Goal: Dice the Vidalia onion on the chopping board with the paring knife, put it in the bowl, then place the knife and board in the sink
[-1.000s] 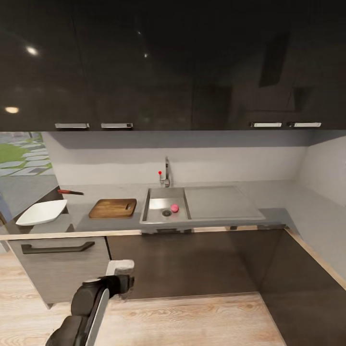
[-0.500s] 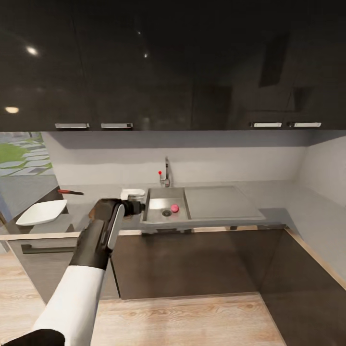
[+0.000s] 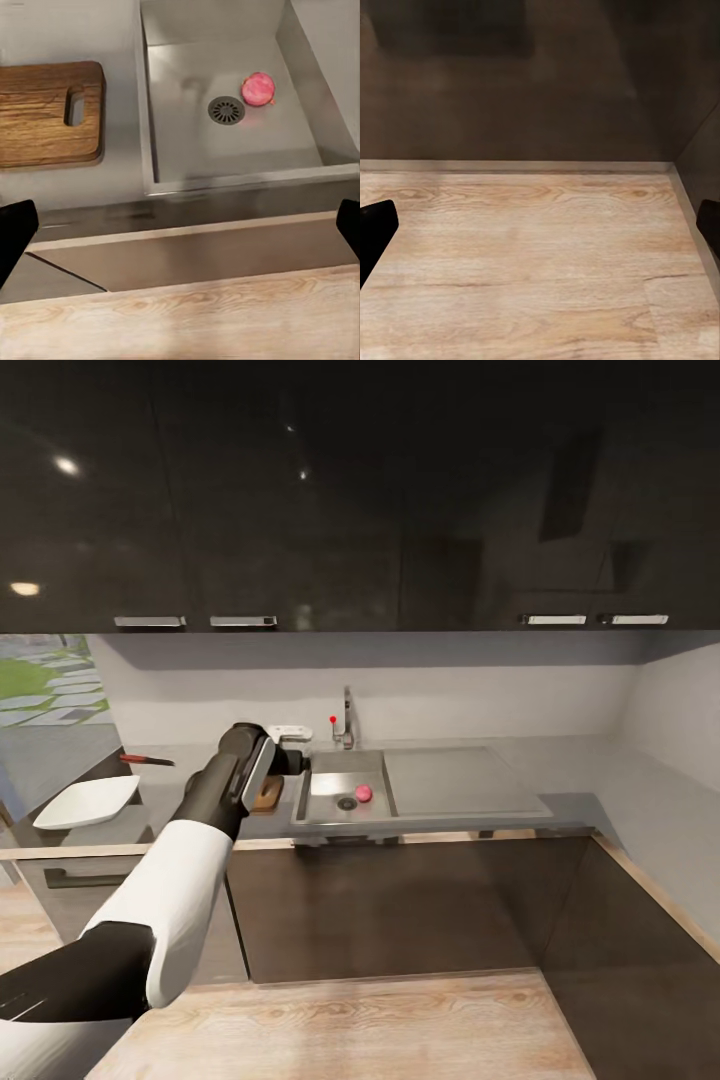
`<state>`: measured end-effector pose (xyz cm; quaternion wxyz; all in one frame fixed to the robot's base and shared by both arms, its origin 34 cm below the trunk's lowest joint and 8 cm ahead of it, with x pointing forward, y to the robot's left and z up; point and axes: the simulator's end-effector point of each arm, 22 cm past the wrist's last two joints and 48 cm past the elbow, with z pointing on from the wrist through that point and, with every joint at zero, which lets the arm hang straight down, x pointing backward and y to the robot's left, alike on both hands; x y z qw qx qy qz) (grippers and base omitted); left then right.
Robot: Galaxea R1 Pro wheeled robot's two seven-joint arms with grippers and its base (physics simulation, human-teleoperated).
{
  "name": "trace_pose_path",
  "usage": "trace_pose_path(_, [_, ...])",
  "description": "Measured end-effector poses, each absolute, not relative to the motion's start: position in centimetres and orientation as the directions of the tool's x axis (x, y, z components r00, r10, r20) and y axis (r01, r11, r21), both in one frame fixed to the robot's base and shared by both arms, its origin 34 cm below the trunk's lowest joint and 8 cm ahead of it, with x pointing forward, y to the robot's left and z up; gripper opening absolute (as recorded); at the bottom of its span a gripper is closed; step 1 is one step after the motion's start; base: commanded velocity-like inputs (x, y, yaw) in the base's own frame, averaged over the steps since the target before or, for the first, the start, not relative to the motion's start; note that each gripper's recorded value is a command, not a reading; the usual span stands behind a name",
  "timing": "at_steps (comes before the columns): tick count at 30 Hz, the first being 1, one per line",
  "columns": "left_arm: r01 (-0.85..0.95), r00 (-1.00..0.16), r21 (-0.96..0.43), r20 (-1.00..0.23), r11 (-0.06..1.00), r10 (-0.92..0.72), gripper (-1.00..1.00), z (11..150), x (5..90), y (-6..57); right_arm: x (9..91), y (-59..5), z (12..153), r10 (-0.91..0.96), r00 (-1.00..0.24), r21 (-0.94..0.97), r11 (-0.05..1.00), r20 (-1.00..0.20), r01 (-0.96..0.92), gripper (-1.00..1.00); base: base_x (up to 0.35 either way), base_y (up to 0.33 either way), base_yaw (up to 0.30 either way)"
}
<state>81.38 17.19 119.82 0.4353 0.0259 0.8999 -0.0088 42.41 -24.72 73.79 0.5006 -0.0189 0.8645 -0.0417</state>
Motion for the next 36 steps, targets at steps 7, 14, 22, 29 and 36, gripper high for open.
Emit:
trace_pose_path(7, [0.052,-0.650,0.020,-0.759,0.998,0.049,1.00,118.1,81.2,17.8,42.2,-24.7,73.6,-0.074,-0.503,-0.091,0.996,-0.861,0.010,1.00,0.005,-0.004,0.000])
trace_pose_path(14, [0.061,-0.699,0.022,-0.713,0.998,0.059,1.00,115.3,80.6,17.4,41.9,-24.6,73.5,-0.073,-0.510,-0.091,0.996,-0.857,0.010,1.00,0.205,-0.126,0.000])
trace_pose_path(22, [0.066,-0.710,0.021,-0.701,0.998,0.062,1.00,114.6,80.4,17.1,38.8,-24.5,71.1,-0.076,-0.596,-0.089,0.996,-0.800,-0.007,1.00,0.278,-0.182,0.000])
trace_pose_path(29, [0.071,-0.718,0.019,-0.693,0.997,0.065,1.00,114.1,80.2,16.7,36.5,-24.5,69.5,-0.081,-0.664,-0.091,0.996,-0.743,-0.019,1.00,0.282,-0.212,0.000])
trace_pose_path(36, [0.071,-0.725,0.021,-0.686,0.997,0.066,1.00,113.6,80.1,16.7,35.4,-24.5,68.4,-0.085,-0.710,-0.096,0.995,-0.699,-0.025,1.00,0.257,-0.238,0.000])
